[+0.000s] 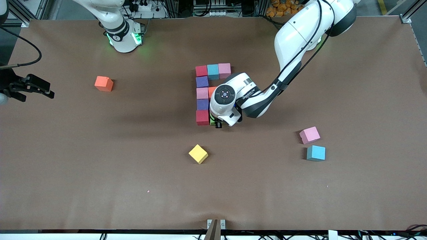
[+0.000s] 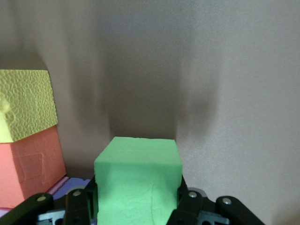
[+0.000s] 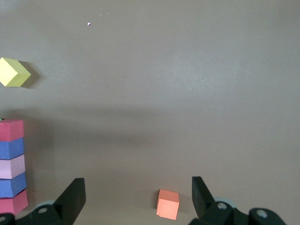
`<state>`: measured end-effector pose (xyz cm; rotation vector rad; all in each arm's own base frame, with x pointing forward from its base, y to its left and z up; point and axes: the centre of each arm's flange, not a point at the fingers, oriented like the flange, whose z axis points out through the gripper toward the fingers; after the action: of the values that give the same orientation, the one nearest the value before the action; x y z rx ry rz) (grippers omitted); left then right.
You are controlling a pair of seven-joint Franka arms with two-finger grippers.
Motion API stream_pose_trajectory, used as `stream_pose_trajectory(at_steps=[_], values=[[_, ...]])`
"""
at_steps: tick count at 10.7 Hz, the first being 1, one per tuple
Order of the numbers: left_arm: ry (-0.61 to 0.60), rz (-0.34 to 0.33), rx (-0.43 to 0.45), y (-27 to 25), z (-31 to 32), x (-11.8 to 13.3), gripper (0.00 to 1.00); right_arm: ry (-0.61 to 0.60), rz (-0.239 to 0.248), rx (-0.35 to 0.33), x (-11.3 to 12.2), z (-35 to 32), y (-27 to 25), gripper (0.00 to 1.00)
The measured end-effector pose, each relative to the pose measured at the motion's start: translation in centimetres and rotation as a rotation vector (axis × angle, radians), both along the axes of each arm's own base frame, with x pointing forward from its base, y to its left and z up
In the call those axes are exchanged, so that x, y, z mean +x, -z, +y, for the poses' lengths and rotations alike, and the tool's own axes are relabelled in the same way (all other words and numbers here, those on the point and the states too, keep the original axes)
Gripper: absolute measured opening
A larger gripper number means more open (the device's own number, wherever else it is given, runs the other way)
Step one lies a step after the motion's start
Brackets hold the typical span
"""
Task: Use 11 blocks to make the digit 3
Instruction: 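Lower the green cube beside red and open the left gripper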
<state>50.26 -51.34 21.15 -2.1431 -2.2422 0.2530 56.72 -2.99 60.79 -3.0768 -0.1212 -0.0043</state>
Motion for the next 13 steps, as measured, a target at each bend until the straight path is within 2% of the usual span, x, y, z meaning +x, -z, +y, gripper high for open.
stream_pose_trajectory(at_steps=[7,13], values=[[0.016,-0.008,0.029,1.0,-0.4,-0.7,0.60,-0.014,0.022,0.000,-0.7,0.7,-0.8,1.00],[0.020,-0.009,0.029,1.0,-0.5,-0.9,0.60,-0.055,0.027,-0.026,-1.2,6.7,-1.2,1.00]])
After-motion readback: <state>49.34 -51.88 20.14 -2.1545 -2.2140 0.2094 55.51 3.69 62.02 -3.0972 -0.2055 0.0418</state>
